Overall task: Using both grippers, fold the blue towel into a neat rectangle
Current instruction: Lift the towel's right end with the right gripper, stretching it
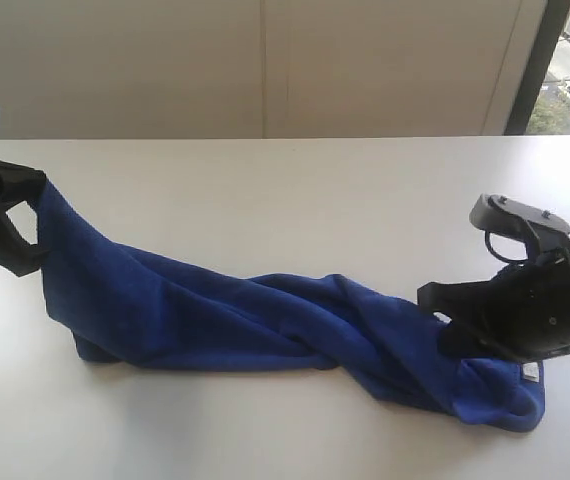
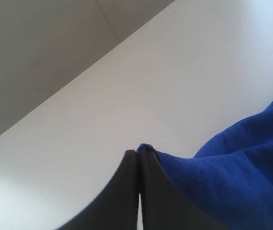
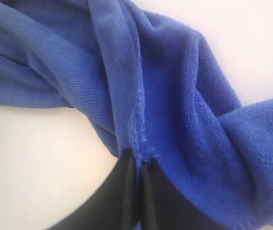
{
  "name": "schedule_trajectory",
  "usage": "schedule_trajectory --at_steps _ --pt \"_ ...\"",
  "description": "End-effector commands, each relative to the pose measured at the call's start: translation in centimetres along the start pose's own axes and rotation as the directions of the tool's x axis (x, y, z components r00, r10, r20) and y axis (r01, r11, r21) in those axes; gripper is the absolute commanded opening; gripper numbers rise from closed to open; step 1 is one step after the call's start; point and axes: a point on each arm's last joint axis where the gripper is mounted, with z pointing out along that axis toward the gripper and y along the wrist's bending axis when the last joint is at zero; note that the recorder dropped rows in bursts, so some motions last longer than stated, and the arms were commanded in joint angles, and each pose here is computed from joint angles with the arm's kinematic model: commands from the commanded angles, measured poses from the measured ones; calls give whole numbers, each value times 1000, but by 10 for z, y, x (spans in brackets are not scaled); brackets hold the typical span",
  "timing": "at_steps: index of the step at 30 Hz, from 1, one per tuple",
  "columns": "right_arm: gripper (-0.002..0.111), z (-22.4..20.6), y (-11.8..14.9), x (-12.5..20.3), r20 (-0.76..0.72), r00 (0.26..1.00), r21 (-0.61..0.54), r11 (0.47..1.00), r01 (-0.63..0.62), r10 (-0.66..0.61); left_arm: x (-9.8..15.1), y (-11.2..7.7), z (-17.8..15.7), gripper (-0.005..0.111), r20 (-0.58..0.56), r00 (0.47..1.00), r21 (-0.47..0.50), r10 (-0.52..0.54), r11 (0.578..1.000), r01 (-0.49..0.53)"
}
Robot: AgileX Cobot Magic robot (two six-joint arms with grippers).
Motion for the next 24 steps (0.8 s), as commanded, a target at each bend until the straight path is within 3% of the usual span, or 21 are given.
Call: schedule_trajectory --at_steps 1,13,24 --pt "0 -25 10 1 77 993 -19 996 87 -85 1 0 -1 0 0 1000 4 -18 1000 18" --pt "0 -101 52 -13 127 945 -95 944 315 -302 1 0 -1 0 0 1000 4 -18 1000 18" --pt "0 -149 76 -22 216 901 -112 908 404 -375 1 -1 -1 0 -1 1000 12 -26 1000 26"
